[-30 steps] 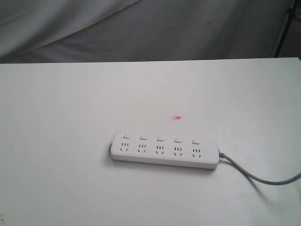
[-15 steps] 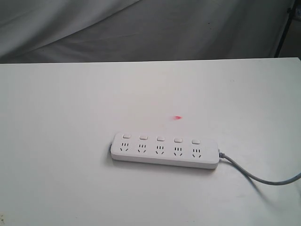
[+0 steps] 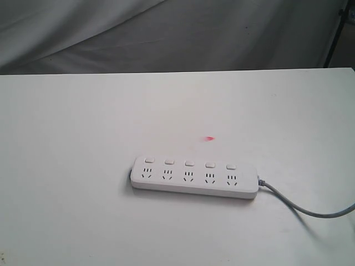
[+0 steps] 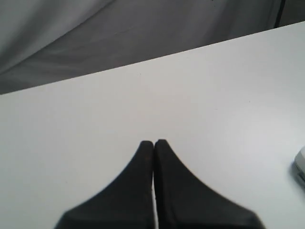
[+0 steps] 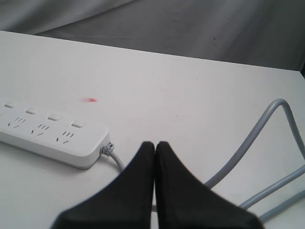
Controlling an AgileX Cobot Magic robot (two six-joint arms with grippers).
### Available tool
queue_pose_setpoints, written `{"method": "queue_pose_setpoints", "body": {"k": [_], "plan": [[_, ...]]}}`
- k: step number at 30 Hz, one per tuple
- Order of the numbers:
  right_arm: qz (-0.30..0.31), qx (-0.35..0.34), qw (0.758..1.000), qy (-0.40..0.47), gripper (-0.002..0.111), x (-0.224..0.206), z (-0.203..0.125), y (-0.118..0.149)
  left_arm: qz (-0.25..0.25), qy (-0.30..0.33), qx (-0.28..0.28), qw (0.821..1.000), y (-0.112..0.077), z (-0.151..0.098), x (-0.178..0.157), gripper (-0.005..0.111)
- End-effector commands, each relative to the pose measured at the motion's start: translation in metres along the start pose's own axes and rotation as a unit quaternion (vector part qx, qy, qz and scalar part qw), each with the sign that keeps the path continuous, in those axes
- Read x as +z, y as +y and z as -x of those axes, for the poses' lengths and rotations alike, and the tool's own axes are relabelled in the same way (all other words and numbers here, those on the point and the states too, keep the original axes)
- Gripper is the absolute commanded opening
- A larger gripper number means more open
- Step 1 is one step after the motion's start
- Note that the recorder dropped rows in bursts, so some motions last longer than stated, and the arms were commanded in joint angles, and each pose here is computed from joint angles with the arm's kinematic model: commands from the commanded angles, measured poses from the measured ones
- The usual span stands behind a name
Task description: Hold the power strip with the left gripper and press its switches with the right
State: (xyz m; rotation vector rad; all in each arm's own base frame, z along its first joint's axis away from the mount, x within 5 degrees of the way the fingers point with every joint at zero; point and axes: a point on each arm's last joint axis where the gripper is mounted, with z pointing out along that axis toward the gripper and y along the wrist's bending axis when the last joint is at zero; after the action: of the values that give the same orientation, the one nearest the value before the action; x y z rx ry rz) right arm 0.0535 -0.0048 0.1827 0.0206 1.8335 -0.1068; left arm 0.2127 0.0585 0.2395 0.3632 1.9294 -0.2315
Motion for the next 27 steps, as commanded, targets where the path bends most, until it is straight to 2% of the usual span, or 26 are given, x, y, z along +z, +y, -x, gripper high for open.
{"method": "queue_pose_setpoints", "body": {"k": [1,5,12,20,27], "plan": [[-0.003,0.004,1.0,-0.002,0.0,0.0,-0.001,0.0,-0.055,0.015,0.0,0.998,0.003,-0.013,-0.001,0.0],[-0.003,0.004,1.0,-0.002,0.0,0.0,-0.001,0.0,-0.097,0.043,0.024,0.994,-0.002,-0.02,-0.002,0.0],[-0.003,0.004,1.0,-0.002,0.0,0.0,-0.001,0.0,-0.16,0.107,0.107,0.975,-0.006,-0.023,-0.008,0.0],[-0.003,0.004,1.0,-0.002,0.0,0.0,-0.001,0.0,-0.207,0.08,0.135,0.966,-0.006,-0.002,-0.012,0.0],[-0.003,0.004,1.0,-0.002,0.0,0.0,-0.001,0.0,-0.195,0.073,0.171,0.963,0.004,0.016,-0.014,0.0]]}}
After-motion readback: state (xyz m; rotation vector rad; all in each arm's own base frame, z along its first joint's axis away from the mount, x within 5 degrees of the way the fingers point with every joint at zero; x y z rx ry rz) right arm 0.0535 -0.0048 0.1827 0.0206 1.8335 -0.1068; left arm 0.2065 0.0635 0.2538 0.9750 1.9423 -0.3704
